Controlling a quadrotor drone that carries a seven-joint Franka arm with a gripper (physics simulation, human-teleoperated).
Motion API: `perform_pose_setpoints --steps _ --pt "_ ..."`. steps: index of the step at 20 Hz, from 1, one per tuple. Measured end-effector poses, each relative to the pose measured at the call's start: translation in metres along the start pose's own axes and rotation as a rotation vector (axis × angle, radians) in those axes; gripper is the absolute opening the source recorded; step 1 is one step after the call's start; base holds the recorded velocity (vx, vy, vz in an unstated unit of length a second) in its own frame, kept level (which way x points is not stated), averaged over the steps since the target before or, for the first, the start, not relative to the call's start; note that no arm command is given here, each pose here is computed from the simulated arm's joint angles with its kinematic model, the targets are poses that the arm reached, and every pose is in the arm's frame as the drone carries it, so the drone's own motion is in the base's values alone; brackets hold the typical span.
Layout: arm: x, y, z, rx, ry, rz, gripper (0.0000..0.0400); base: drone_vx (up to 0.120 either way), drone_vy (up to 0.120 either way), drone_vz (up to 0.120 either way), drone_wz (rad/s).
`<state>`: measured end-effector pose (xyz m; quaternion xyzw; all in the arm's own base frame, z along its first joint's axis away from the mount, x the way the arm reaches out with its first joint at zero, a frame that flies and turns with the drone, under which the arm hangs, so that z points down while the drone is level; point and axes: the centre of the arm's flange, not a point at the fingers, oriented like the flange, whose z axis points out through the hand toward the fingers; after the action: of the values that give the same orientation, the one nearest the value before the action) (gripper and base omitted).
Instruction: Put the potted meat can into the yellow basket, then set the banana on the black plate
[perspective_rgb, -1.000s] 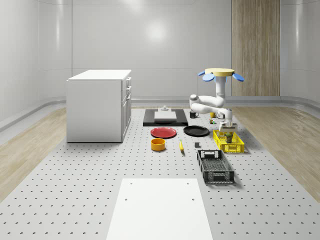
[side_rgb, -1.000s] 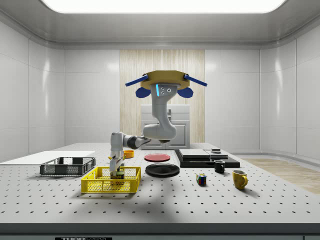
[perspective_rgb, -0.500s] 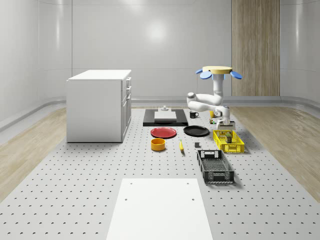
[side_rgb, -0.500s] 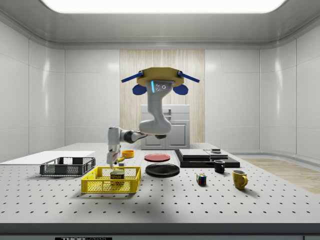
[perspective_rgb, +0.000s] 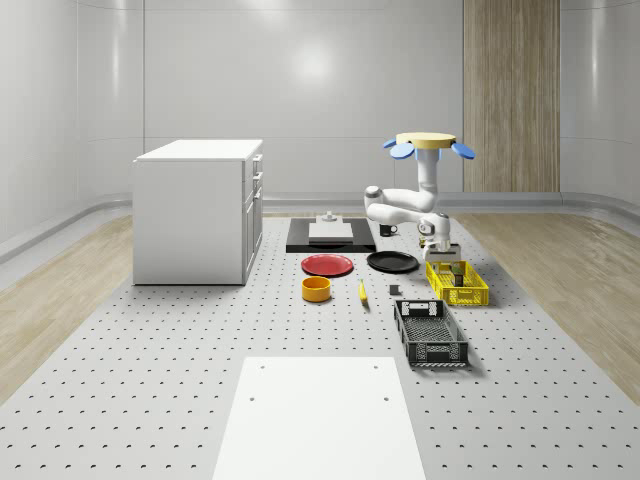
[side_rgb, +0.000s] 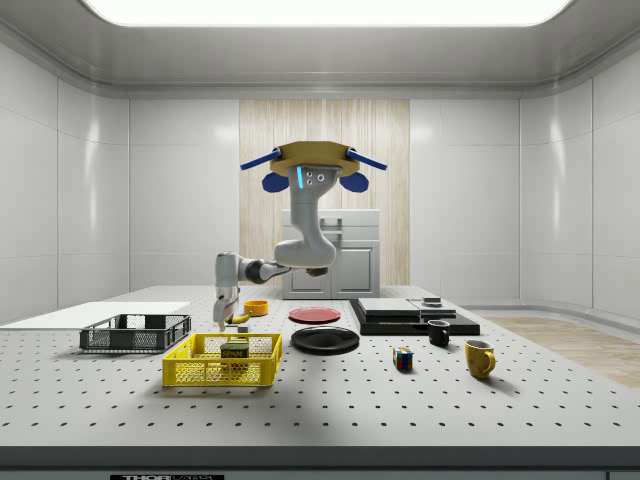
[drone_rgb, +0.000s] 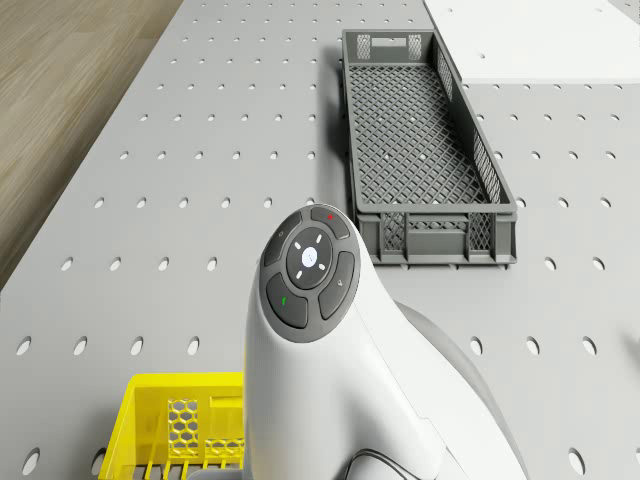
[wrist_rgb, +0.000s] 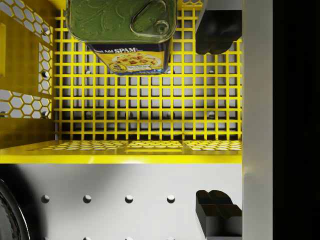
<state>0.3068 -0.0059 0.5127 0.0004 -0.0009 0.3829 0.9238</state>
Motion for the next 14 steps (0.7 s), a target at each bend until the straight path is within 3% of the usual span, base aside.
perform_pose_setpoints --steps 14 --pt "0.0000 0.0000 0.0000 0.000 0.000 0.000 0.0400 0.000 -0.120 0.000 0.000"
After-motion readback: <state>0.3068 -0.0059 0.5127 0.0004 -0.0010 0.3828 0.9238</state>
